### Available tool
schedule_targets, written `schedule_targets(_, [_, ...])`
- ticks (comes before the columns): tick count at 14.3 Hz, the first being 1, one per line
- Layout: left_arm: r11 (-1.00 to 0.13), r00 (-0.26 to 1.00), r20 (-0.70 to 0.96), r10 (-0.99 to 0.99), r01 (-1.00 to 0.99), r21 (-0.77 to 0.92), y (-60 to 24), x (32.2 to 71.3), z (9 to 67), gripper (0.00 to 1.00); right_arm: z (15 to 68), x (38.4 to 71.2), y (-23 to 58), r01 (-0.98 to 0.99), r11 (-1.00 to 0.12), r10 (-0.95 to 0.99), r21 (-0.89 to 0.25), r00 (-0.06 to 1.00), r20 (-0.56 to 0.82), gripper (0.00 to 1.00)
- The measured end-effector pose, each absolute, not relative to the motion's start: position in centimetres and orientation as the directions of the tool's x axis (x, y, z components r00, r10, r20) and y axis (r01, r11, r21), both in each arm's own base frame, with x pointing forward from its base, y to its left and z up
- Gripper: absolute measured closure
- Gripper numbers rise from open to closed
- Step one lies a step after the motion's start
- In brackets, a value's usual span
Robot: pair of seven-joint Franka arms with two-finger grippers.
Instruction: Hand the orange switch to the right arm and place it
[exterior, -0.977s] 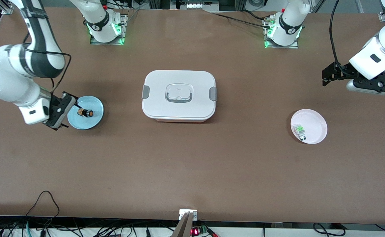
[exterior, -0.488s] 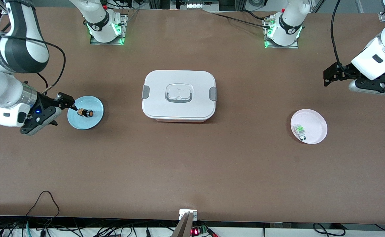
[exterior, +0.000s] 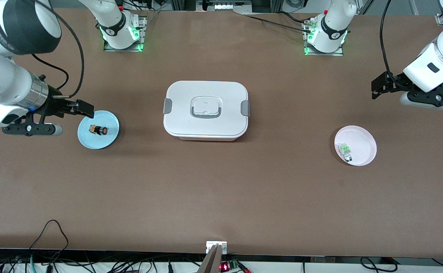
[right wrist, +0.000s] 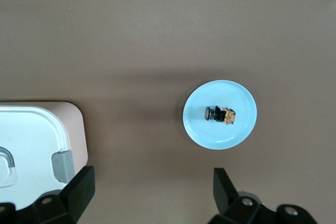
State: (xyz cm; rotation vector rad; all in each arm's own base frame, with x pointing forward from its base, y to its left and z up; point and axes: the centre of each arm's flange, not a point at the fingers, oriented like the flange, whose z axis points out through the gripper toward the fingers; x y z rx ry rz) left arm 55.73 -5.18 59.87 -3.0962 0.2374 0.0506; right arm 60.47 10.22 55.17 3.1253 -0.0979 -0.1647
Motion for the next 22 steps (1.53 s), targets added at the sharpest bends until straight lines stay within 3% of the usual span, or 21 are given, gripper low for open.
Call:
schedule_targets(6, [-0.988, 0.988, -0.035, -0.152, -0.153, -0.033, -5.2, 55.7, 59.9, 0.0, 58.5, 59.4, -0.7, -0.214, -0.968, -0.226, 0.131, 0.971, -0.081, 0.0])
schedule_targets(12, [-0.988, 0.988, -0.035, -0.152, -0.153, -0.033, -5.2, 55.7, 59.9, 0.0, 57.6, 58.6, -4.0, -0.121, -0.985, -0.136, 0.121, 0.983, -0.127, 0.0])
schedule_targets(19, [-0.988, 0.988, -0.035, -0.152, -0.153, -0.033, -5.2, 55.7, 59.9, 0.0, 57.0, 53.2, -5.9, -0.06, -0.997, -0.063, 0.057, 0.997, -0.051, 0.0])
schedule_targets(22, [-0.988, 0.988, -0.035, -0.152, -0.153, -0.033, -5.2, 55.7, 59.9, 0.0, 57.2, 52.8, -6.0, -0.088, -0.995, -0.09, 0.04, 0.995, -0.047, 0.0])
